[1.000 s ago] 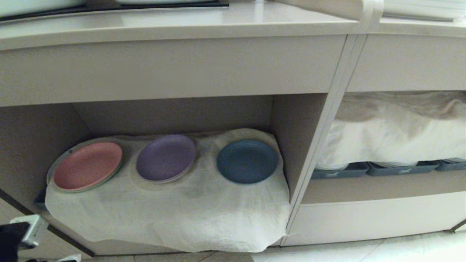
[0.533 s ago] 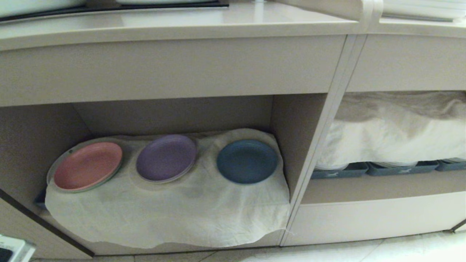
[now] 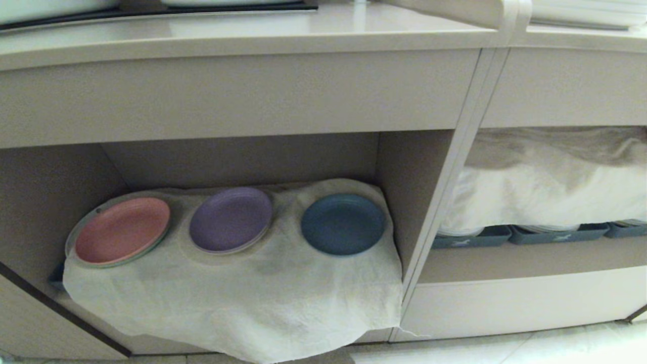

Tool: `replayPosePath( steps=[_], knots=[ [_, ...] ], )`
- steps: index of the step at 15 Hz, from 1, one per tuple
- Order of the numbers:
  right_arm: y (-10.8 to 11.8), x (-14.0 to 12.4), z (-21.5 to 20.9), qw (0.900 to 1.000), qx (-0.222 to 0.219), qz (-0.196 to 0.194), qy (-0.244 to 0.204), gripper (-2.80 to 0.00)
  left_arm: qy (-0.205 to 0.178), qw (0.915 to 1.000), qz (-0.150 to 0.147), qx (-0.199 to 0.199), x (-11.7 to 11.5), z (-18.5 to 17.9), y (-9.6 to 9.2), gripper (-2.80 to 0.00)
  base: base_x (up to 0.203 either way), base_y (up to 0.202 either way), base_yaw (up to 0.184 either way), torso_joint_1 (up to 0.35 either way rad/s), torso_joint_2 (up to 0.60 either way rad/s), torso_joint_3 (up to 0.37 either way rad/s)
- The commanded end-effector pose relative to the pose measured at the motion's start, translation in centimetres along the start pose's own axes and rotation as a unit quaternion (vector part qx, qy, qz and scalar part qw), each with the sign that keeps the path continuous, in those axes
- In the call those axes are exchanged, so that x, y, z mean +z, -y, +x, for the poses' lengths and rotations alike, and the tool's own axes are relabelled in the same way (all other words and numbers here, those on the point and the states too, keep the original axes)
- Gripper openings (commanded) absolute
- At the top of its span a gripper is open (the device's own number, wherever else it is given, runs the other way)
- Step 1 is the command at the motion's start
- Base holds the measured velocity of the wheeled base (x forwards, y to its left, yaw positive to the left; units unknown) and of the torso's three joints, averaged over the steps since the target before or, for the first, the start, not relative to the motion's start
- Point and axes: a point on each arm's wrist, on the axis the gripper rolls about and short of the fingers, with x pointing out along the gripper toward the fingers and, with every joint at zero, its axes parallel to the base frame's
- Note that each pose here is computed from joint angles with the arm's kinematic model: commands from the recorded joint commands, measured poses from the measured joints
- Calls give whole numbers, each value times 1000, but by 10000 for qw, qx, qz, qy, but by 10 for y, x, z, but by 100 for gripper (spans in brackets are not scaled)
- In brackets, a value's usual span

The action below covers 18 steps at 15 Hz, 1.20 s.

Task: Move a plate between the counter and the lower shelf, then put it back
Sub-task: Pick up the plate in the cupboard

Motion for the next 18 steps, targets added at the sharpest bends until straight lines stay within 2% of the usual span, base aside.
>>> replayPosePath(
  steps=[1,10,16,18],
  knots=[
    [0,0,0,10000,0,1,3,-280,199,9998,32,-23,-7,-8,1,-280,0,0,0,0,0,0],
    [0,0,0,10000,0,6,3,-280,692,9976,10,-26,-14,-23,1,-280,0,0,0,0,0,0],
    [0,0,0,10000,0,1,3,-280,1196,9928,-42,72,-23,-33,2,-280,0,0,0,0,0,0],
    [0,0,0,10000,0,1,3,-280,1288,9914,-214,70,-26,-35,2,-280,0,0,0,0,0,0]
  ],
)
